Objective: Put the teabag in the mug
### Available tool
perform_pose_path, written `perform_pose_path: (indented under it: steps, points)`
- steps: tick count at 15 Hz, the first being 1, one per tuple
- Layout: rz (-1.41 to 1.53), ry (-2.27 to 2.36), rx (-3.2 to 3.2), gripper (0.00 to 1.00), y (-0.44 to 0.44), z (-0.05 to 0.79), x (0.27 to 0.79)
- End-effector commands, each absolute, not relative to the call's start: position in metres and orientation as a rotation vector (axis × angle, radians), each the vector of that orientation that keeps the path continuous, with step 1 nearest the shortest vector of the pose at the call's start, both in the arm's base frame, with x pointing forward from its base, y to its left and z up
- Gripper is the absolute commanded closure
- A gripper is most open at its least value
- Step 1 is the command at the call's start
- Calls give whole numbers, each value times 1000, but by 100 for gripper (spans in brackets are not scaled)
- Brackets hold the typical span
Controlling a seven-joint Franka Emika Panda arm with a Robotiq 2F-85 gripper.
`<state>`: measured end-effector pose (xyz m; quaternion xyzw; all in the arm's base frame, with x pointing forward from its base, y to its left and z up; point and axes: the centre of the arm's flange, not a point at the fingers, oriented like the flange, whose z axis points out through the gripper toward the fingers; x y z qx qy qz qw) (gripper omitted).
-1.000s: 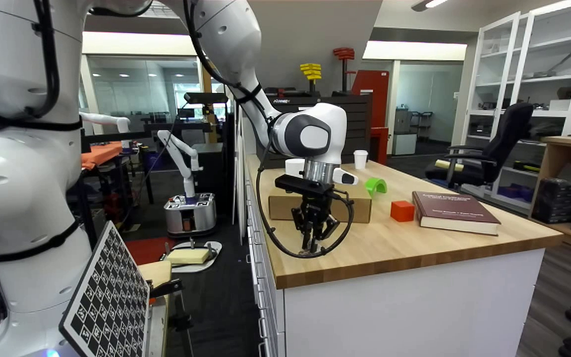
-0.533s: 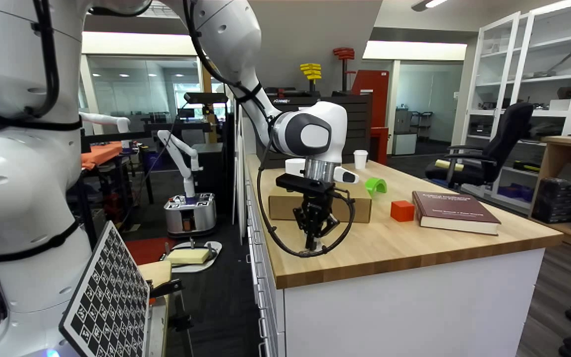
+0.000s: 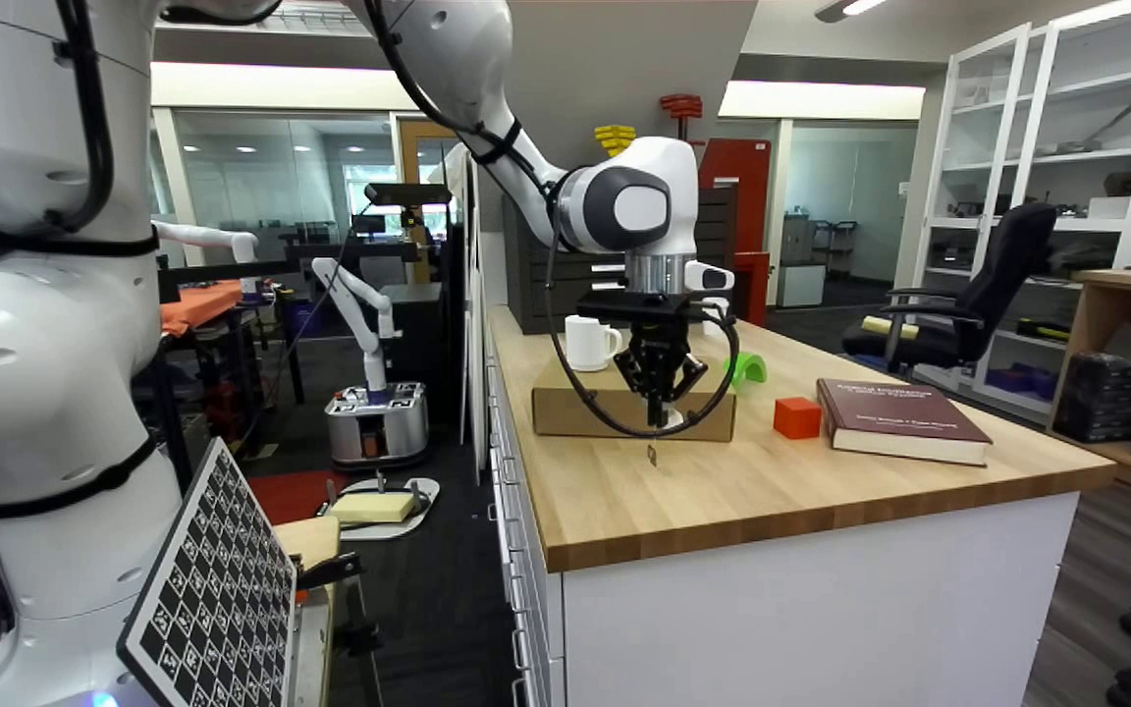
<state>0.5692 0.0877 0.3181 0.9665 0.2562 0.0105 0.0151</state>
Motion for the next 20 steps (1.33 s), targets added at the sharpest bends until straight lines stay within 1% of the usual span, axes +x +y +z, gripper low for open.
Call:
perform_pose_path:
  steps: [1,4,13,20]
  points:
    - [109,777,2997,97,95,341,585]
    - [138,793,2992,97,103,346,598]
    - [200,830,3004,97,162,404,592]
    - [27,843,3043,97,189,429,585]
